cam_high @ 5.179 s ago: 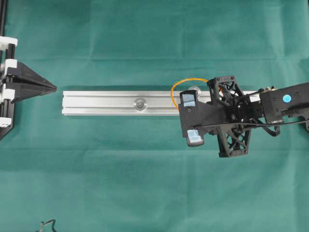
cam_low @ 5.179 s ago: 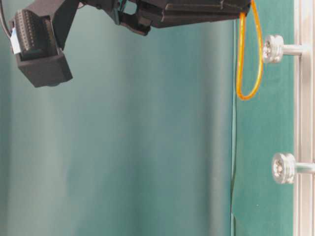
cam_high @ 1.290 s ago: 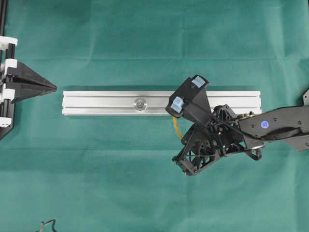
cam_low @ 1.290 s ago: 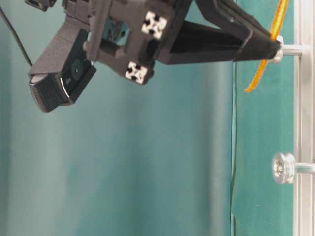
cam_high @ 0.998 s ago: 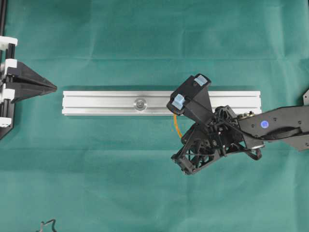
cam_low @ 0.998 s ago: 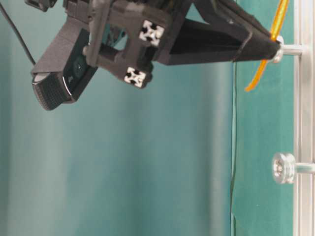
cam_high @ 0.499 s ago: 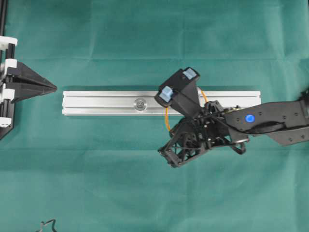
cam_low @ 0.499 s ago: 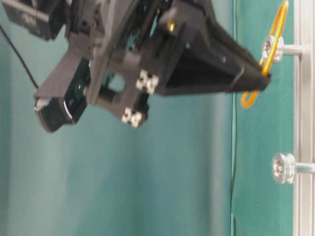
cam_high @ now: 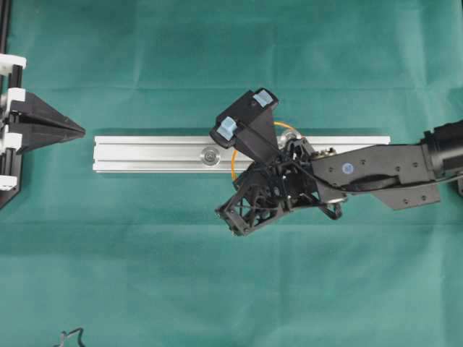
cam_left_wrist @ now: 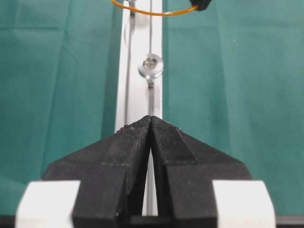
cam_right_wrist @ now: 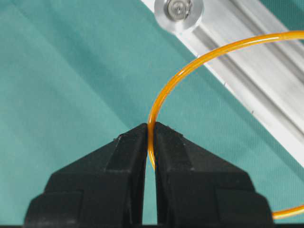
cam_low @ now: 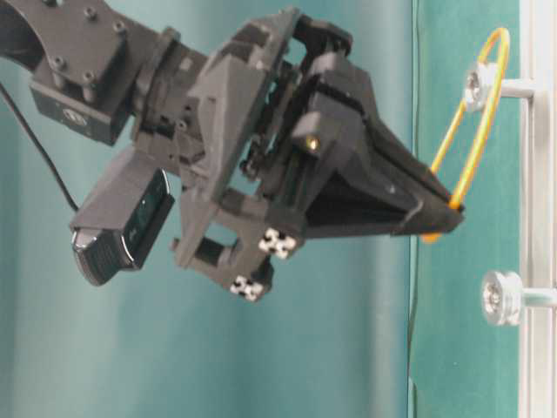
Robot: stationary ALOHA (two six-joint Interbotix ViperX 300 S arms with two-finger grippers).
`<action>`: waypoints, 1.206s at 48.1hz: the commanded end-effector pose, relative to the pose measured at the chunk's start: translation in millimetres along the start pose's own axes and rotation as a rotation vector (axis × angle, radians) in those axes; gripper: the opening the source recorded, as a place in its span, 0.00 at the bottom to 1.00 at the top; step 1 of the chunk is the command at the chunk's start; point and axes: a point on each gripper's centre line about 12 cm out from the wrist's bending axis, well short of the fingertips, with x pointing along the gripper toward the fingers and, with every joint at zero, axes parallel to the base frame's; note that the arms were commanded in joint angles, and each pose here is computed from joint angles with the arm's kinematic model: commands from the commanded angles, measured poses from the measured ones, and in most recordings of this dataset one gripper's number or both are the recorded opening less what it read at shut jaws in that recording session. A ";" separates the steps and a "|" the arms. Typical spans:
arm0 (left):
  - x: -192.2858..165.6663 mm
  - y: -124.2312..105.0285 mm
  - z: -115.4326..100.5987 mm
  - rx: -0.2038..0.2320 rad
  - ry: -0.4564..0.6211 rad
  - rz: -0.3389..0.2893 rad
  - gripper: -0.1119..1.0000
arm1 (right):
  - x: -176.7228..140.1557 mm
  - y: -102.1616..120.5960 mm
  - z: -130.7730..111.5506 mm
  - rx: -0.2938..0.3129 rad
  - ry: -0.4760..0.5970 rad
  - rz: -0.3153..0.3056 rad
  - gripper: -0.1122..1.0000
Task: Hook the rubber onto the shaft.
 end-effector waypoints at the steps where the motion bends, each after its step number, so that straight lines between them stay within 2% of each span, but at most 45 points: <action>1: -3.7 1.0 13.2 -0.002 -0.038 0.004 0.10 | -10.5 9.7 11.3 0.010 -0.032 0.055 0.16; 18: -3.4 0.9 12.7 0.000 -0.037 0.004 0.10 | -1.6 16.7 20.4 0.019 -0.047 0.081 0.16; 31: -3.7 0.7 13.2 -0.001 -0.038 0.003 0.10 | 5.8 26.5 30.6 -0.015 -0.061 0.091 0.16; 58: -3.7 0.7 13.2 0.002 -0.038 0.003 0.10 | 22.4 25.1 45.2 0.005 -0.079 0.102 0.16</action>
